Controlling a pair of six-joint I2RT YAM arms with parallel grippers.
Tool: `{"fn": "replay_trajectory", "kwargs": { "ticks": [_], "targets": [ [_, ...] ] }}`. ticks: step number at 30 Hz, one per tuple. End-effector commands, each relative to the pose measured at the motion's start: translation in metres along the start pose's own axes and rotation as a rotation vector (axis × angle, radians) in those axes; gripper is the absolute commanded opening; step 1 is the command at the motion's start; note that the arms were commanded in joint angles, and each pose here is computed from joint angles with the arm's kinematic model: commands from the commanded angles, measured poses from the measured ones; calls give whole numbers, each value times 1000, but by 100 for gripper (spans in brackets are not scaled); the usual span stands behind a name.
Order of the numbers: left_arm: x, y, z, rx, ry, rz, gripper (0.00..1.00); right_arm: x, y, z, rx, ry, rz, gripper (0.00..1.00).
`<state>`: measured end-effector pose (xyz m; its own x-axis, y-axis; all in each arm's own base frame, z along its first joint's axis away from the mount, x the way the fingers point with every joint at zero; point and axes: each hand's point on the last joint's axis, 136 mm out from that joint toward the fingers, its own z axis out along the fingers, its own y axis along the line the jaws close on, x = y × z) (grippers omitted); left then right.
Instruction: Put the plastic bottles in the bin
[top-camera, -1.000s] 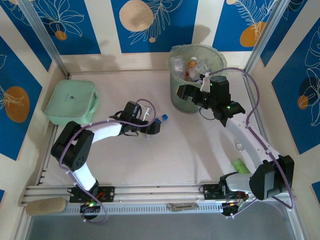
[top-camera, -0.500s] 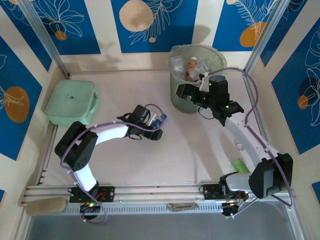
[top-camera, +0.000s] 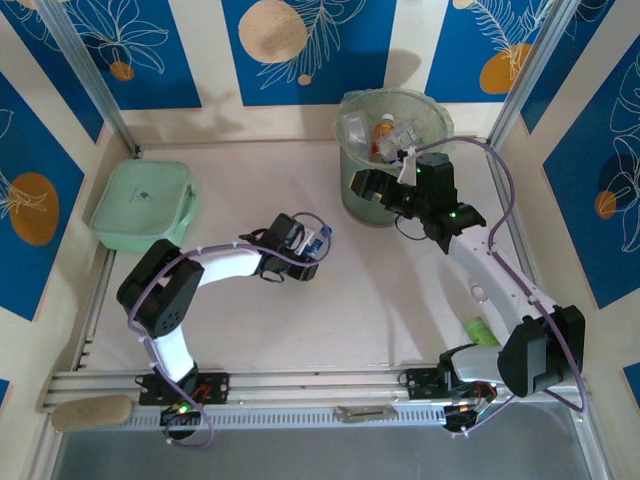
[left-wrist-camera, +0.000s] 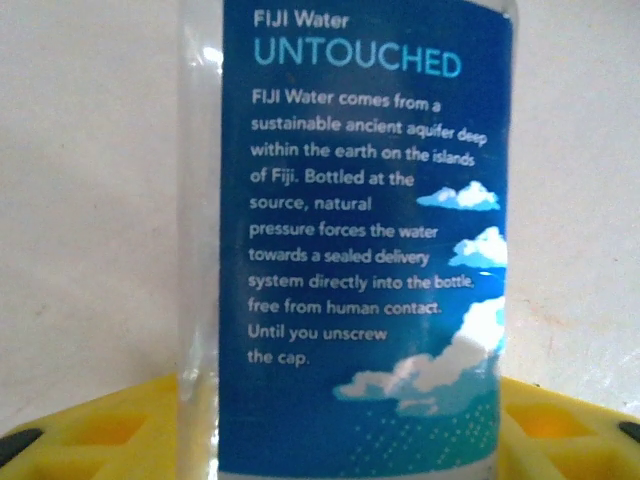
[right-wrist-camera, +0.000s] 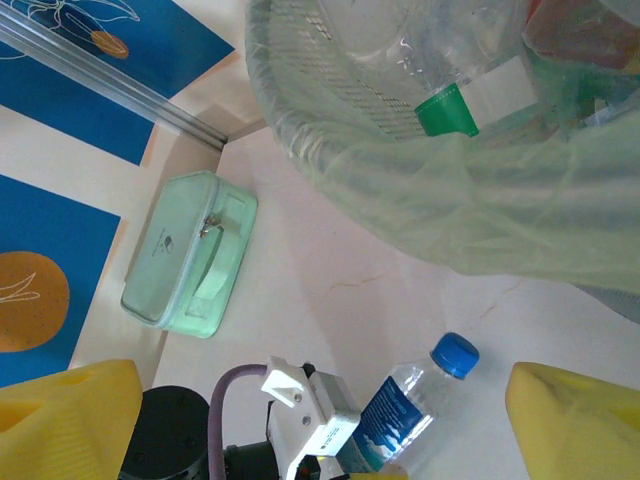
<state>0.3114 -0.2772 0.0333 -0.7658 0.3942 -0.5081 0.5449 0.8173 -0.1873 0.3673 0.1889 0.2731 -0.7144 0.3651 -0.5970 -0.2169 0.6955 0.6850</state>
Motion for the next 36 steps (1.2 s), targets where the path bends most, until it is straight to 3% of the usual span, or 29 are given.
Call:
{"fn": "replay_trajectory", "kwargs": {
  "ticks": [1,5,13,20,29,36],
  "targets": [
    [-10,-4,-14,3,-73,2,56,5,6,-2,-24,8,3,95],
    [-32,-14,-44,68,-212,-27,56,6,9,-1,-46,15,8,95],
    [-74,-58,-107,394,-455,-41,59,17,40,11,-147,66,-43,94],
    [-95,-65,-143,482,-609,-68,58,38,64,22,-208,138,-66,94],
    [-101,-74,-158,527,-637,-38,58,51,62,41,-197,201,-49,93],
    [-95,-71,-154,505,-624,-38,59,58,66,49,-215,246,-42,84]
  ]
}}
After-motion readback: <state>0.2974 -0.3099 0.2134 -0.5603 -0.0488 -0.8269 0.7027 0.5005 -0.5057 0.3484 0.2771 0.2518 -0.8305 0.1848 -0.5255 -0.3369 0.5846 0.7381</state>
